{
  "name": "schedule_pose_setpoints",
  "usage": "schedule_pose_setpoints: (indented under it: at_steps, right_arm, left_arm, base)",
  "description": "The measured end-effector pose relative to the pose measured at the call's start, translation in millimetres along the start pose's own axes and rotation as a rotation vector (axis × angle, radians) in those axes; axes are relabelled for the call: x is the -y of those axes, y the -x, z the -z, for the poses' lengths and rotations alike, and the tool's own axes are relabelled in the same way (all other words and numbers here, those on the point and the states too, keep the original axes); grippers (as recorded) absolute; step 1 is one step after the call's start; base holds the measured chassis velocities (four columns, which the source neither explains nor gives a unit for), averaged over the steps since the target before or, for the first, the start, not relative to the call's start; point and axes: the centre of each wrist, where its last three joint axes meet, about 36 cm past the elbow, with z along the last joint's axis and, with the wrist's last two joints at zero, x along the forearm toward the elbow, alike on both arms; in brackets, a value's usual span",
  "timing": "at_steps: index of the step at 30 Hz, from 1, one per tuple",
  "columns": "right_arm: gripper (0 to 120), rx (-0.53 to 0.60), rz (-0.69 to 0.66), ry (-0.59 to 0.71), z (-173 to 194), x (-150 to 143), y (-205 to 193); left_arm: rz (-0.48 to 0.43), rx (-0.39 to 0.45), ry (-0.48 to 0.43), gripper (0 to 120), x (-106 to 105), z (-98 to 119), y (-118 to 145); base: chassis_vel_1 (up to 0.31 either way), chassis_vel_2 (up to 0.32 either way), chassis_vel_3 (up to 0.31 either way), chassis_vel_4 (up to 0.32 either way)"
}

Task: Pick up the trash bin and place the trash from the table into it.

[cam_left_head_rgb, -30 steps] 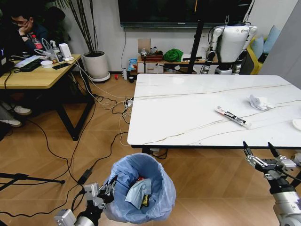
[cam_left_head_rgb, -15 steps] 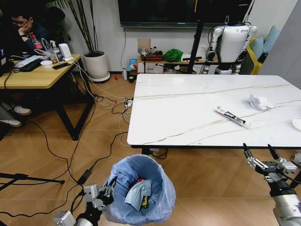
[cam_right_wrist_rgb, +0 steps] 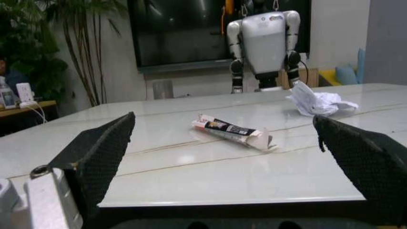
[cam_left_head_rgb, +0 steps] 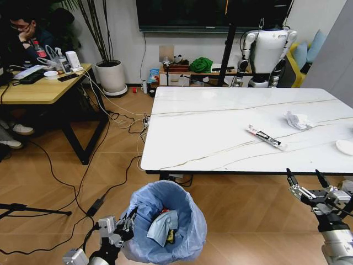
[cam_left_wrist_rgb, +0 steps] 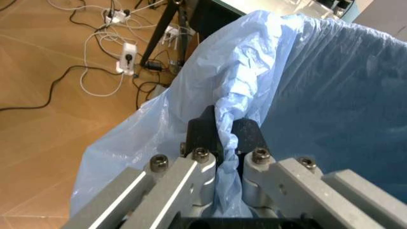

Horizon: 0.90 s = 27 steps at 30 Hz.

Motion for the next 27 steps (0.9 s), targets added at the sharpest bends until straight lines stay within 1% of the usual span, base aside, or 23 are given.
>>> schedule_pose_setpoints:
  at_steps: [12, 27]
  right_arm:
    - [100, 0.002, -0.004, 0.010, -0.6, 1.5, 0.7]
    - [100, 0.003, -0.006, 0.017, -0.6, 0.2, -0.5]
  left_arm:
    - [-0.003, -0.008, -0.002, 0, 2.3, -5.3, 0.4]
    - [-0.005, -0.010, -0.001, 0, 2.5, -6.4, 0.5]
  base:
    - [-0.061, -0.078, 0.067, 0.068]
    - [-0.064, -0.078, 0.067, 0.078]
